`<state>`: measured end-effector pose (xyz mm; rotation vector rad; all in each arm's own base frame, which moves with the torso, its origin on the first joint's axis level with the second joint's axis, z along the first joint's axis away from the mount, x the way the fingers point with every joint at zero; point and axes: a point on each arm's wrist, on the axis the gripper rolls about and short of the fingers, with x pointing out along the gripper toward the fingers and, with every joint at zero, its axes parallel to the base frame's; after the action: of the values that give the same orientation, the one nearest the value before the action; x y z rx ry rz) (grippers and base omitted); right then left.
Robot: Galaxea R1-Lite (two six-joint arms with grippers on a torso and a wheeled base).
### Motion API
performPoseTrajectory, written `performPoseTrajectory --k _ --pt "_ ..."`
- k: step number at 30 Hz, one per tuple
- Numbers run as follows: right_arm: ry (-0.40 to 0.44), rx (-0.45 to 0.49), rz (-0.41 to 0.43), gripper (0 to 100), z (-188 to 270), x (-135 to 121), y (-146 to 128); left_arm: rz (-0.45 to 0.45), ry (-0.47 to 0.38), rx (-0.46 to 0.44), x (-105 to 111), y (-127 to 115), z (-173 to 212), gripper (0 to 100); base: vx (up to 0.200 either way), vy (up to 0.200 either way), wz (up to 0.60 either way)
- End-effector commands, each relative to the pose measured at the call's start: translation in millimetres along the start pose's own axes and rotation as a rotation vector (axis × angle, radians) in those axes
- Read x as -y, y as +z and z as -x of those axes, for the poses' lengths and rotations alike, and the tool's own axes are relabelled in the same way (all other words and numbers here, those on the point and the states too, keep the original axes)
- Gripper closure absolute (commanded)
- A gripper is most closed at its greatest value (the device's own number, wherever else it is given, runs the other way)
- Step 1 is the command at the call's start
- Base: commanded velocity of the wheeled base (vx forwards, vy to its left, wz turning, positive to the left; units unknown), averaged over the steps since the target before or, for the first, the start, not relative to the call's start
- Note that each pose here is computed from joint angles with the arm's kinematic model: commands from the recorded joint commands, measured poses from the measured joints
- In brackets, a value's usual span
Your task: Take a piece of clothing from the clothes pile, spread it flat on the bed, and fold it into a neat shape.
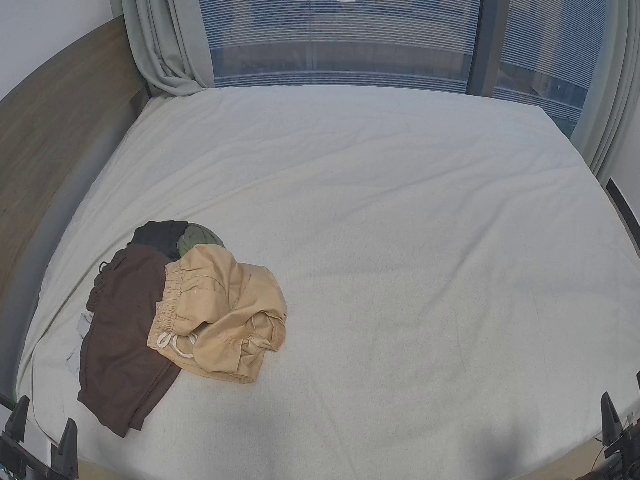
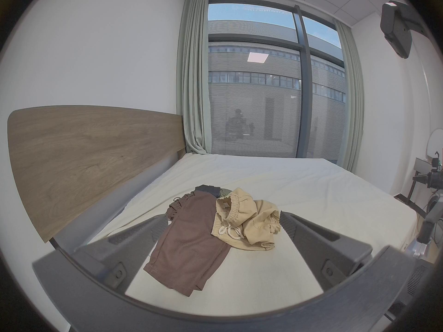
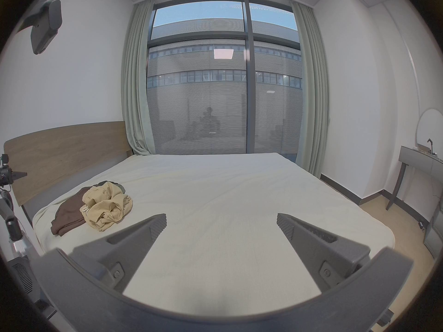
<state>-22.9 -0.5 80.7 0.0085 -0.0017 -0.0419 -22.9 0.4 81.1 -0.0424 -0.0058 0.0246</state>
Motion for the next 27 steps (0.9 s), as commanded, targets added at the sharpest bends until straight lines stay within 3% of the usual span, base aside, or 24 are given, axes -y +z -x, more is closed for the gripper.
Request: performPoseTrajectory --k 1,6,7,9,10,11,13,16,18,20,24,27 --pt "0.000 -0.008 0.001 0 -1 0 -5 0.001 0.000 -0.001 0 -5 0 0 0.000 0.000 0.00" --pt "0.000 -0.008 0.001 0 -1 0 -5 -0.004 0.001 -0.001 0 -5 0 0 0.000 0.000 0.00" --pt "0.000 -0.008 0.003 0 -1 0 -5 0.011 0.002 0.042 0 1 1 0 0.000 0.000 0.00" --pt "0.000 -0.008 0.003 0 -1 0 -5 0.031 -0.013 0.286 3 59 14 0 0.000 0.000 0.00" --pt "0.002 -0.008 0.003 0 -1 0 -5 0.033 -0.019 0.304 4 74 15 0 0.000 0.000 0.00" --pt "0.004 -0.008 0.007 0 -1 0 -5 0.039 -0.029 0.280 4 93 11 0 0.000 0.000 0.00" --pt "0.005 -0.008 0.007 0 -1 0 -5 0.046 -0.065 0.241 3 102 6 0 0.000 0.000 0.00" --pt "0.004 -0.008 0.003 0 -1 0 -5 0.048 -0.137 0.134 2 101 -9 0 0.000 0.000 0.00" --pt "0.004 -0.008 0.003 0 -1 0 -5 0.048 -0.146 0.110 3 101 -13 0 0.000 0.000 0.00" --pt "0.007 -0.008 0.009 0 -1 0 -5 0.097 -0.193 0.056 5 104 -22 0 0.000 0.000 0.00" --pt "0.007 -0.008 0.007 0 -1 0 -5 0.200 -0.208 -0.023 9 111 -37 0 0.000 0.000 0.00" --pt "0.007 -0.006 0.009 0 -1 0 -5 0.205 -0.220 -0.059 11 112 -45 0 0.000 0.000 0.00"
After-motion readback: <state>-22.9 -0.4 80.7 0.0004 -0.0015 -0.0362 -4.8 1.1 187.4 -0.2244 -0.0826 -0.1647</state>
